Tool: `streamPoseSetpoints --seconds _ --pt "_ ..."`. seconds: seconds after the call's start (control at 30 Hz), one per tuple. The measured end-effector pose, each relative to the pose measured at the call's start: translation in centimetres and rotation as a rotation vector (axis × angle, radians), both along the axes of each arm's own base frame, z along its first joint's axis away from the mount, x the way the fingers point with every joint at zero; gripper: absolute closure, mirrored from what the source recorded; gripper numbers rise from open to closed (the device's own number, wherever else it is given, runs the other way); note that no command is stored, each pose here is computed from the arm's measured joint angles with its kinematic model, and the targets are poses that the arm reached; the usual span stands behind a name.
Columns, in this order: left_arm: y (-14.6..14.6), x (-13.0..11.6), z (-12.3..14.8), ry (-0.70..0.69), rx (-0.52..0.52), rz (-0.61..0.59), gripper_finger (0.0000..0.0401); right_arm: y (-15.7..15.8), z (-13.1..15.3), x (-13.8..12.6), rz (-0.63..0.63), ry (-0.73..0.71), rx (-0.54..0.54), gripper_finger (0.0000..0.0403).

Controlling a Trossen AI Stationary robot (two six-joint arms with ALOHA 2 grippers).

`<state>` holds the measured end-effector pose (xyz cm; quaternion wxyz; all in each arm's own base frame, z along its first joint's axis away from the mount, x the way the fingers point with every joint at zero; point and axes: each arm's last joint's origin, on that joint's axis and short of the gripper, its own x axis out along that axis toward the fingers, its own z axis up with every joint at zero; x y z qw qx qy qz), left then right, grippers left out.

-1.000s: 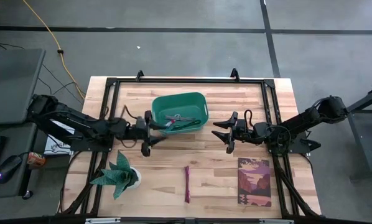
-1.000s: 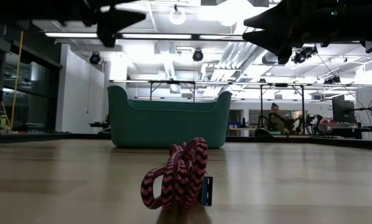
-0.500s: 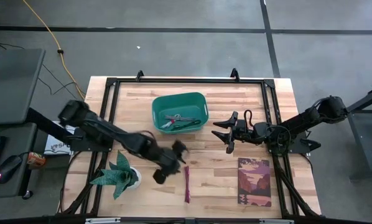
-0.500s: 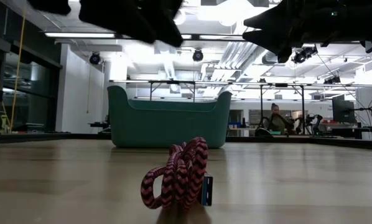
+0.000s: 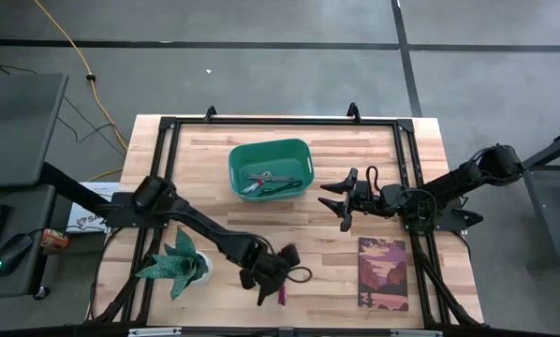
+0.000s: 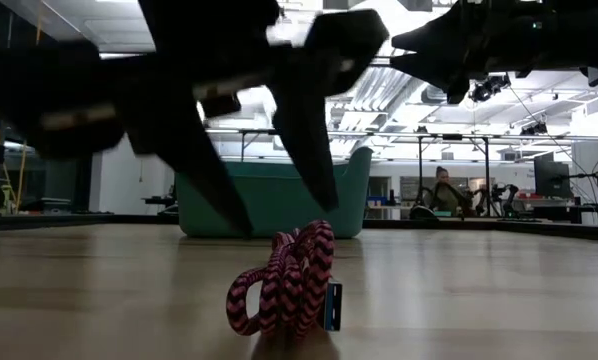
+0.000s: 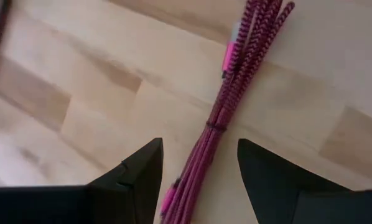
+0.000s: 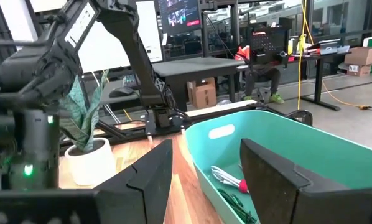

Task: Pick and place USB-C Cables
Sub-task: Put the red charger cable into the green bin

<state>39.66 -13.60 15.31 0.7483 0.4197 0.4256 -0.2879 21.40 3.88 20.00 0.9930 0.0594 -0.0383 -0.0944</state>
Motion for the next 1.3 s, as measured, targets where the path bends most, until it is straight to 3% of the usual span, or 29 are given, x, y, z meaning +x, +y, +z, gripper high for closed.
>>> streamPoseSetpoints --seconds 0.3,0.47,0.6,0.83,1.17,1.3 --pt "0.2 0.4 -2.2 0.047 0.048 -0.068 0.0215 0.0 0.0 0.0 0.000 -0.004 0.009 0.0224" --pt "0.8 0.6 -2.3 0.067 -0.021 -0.072 0.0221 0.0 0.0 0.0 0.000 -0.004 0.012 0.0224" --pt "1.1 0.7 -2.4 0.074 -0.028 -0.057 0.0263 0.0 0.0 0.0 0.000 -0.004 0.012 0.0224" --pt "1.3 0.8 -2.5 0.073 -0.041 -0.024 0.0389 0.0 0.0 0.0 0.001 -0.007 0.027 0.0224" --pt "1.4 0.7 -2.2 0.067 -0.046 0.011 0.0398 0.0 0.0 0.0 0.001 -0.007 0.027 0.0224" --pt "2.0 0.1 0.0 0.063 -0.080 0.100 0.0400 0.0 0.0 0.0 0.001 -0.003 0.026 0.0224"
